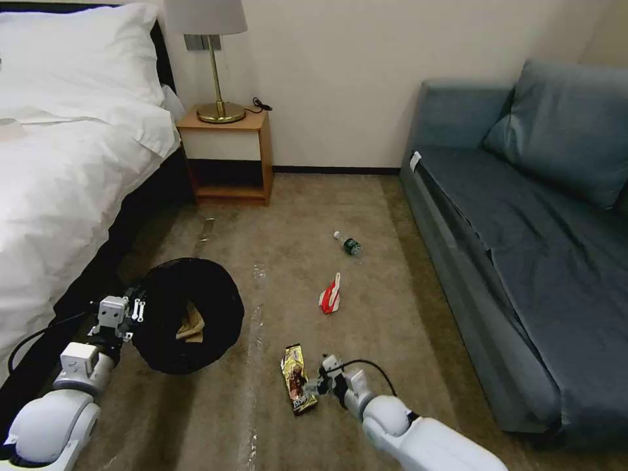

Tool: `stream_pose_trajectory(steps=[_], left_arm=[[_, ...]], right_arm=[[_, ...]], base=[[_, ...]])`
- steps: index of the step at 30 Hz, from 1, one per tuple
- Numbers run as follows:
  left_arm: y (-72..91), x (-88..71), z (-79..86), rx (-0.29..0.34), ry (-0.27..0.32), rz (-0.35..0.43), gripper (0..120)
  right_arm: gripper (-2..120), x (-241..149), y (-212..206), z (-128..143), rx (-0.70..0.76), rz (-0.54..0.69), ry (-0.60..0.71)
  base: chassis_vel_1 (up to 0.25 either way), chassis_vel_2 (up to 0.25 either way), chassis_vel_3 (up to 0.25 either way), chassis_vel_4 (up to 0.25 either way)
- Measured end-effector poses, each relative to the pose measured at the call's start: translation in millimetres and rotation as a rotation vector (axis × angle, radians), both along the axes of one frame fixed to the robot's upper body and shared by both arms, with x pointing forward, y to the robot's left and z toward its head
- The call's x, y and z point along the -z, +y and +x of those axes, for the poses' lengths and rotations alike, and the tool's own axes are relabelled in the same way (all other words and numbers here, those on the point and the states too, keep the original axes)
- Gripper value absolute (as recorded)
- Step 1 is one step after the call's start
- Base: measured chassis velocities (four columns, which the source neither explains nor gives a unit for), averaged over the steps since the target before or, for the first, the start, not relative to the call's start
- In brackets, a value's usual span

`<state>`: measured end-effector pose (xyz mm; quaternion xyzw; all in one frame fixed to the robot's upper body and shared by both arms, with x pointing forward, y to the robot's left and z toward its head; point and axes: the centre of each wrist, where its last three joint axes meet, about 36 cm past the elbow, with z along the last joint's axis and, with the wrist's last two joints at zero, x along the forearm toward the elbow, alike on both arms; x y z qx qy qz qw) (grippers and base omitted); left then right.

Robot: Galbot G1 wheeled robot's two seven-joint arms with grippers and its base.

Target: Pick up the trash bin, then pick up the garbage on the floor and place it into the trash bin.

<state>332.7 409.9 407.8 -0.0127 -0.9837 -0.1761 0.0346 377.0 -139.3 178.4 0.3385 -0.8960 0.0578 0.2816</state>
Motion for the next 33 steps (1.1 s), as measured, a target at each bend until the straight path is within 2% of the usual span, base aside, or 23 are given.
stream_pose_trajectory(steps=[7, 33], left_arm=[[5.3, 2.8, -2.8, 0.000, 0.002, 0.006, 7], [6.3, 11.3, -4.5, 0.011, 0.003, 0.007, 7]], right_arm=[[100, 9, 3, -6, -0.048, 0.006, 0.033], [100, 49, -7, -14, -0.118, 0.001, 0.070]], base=[[0.000, 0.000, 0.000, 0.000], [0.000, 0.000, 0.000, 0.000]])
